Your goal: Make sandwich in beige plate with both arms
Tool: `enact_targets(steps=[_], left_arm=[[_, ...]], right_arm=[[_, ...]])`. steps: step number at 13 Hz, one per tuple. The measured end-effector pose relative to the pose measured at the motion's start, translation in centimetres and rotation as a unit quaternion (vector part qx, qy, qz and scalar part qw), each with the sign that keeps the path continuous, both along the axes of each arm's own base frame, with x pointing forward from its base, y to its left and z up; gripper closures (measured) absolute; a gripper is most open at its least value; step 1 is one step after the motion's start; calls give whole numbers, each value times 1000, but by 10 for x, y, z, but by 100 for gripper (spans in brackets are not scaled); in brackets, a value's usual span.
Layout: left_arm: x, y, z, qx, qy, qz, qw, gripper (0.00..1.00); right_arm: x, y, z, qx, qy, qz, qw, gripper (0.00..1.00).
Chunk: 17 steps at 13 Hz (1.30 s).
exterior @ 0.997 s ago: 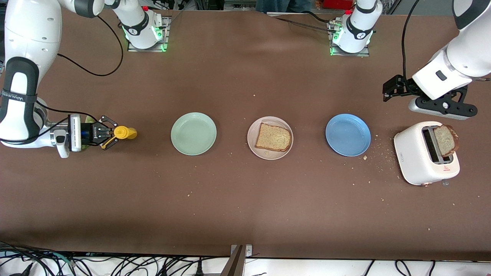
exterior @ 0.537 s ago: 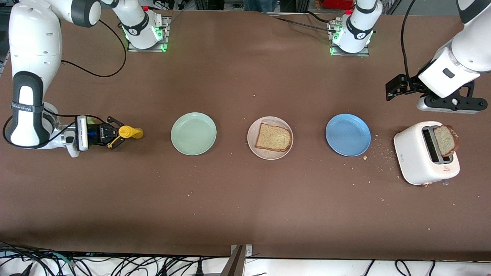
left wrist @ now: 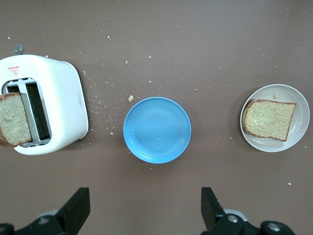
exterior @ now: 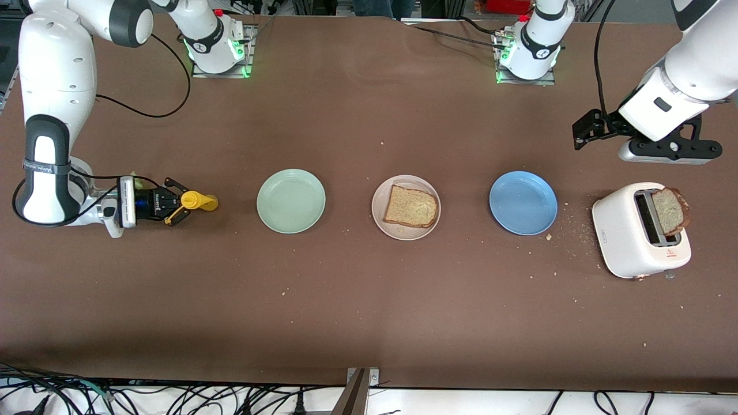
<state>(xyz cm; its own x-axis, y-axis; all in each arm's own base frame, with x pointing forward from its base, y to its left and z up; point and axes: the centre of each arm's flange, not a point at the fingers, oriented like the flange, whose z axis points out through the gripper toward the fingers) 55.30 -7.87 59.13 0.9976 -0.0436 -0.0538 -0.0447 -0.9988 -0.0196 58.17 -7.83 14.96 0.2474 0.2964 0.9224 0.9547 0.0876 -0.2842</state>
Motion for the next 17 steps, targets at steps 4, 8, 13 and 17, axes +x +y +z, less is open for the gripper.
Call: enact_targets(steps=[4, 8, 13, 17], left_arm=[[1, 12, -2, -10, 2, -14, 1000, 0], [2, 20, -2, -21, 3, -13, 1000, 0], [2, 19, -2, -21, 3, -13, 1000, 0], [2, 19, -2, -21, 3, -14, 1000, 0]], right_arm=[[-2, 0, -9, 2, 5, -4, 1000, 91], [-3, 0, -12, 2, 6, -4, 1000, 91], [-3, -1, -14, 6, -8, -2, 1000, 91], [-5, 2, -12, 31, -10, 1, 999, 91]])
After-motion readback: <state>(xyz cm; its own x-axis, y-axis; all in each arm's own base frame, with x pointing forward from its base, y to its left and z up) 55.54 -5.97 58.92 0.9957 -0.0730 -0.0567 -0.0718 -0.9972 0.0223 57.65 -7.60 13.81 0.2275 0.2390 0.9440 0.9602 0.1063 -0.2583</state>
